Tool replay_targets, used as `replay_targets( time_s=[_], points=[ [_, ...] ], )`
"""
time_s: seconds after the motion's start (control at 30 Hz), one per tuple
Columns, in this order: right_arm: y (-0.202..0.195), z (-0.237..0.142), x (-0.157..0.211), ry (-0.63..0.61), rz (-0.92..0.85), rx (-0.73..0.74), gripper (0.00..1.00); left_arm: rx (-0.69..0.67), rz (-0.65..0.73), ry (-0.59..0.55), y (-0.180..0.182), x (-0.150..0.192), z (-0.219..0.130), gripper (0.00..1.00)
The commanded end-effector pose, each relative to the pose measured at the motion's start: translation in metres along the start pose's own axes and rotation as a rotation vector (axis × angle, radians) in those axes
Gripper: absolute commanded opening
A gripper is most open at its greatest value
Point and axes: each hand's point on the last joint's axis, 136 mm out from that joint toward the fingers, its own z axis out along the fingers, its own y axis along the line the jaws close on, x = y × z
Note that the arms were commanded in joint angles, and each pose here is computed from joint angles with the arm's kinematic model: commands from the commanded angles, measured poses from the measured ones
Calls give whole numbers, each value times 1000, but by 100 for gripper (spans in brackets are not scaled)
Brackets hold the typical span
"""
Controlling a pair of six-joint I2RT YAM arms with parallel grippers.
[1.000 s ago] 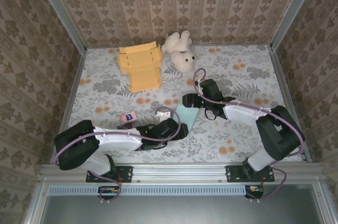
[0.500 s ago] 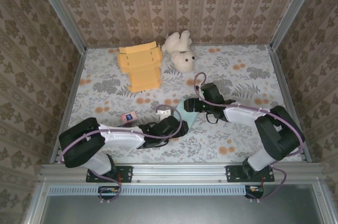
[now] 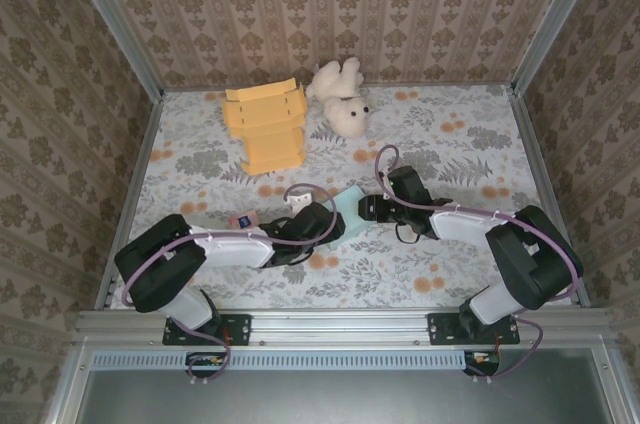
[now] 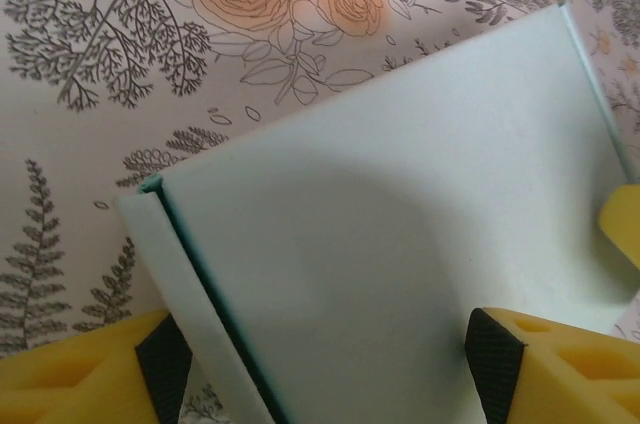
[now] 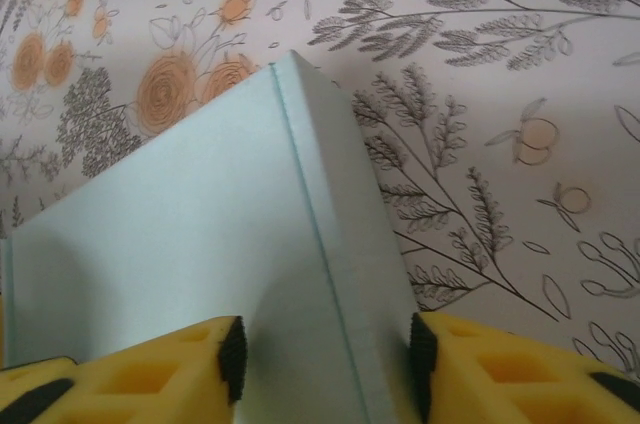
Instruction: Fold the paper box
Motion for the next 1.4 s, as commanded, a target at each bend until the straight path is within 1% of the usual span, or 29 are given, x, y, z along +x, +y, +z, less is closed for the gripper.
replay_targets(
  time_s=[0.0, 0.2, 0.23, 0.3, 0.43, 0.6, 0.73, 0.87, 0.97, 1.1, 1.17, 1.37],
  points=[
    [26, -8, -6, -20, -9, -113, 42, 97, 48, -14, -43, -14, 1, 75],
    [15, -26, -34, -157, -10, -18, 40, 138, 90, -39, -75, -31, 6, 74],
    [17, -35, -43, -197, -14, -12, 40, 147, 103, -39, -82, -33, 9, 74],
    [13, -44, -51, -240, -14, 23, 40, 160, 128, -34, -95, -36, 15, 74],
    [-9, -62, -70, -332, -5, 140, 40, 189, 175, -28, -125, -45, 31, 73],
    [-40, -79, -89, -424, 53, 225, 40, 242, 230, -13, -165, -60, 57, 73],
    [-69, -89, -98, -461, 105, 289, 41, 311, 231, 24, -195, -70, 78, 71],
    [-99, -99, -105, -505, 176, 337, 41, 357, 226, 40, -213, -76, 94, 69],
    [-117, -101, -109, -532, 212, 365, 41, 368, 238, 37, -222, -78, 103, 68],
    [-136, -93, -118, -532, 255, 386, 40, 371, 235, 45, -227, -78, 116, 67],
    [-147, -81, -119, -503, 281, 394, 40, 373, 230, 45, -228, -78, 121, 67],
    [-171, -64, -124, -487, 345, 390, 41, 360, 244, 11, -231, -87, 127, 67]
  ],
)
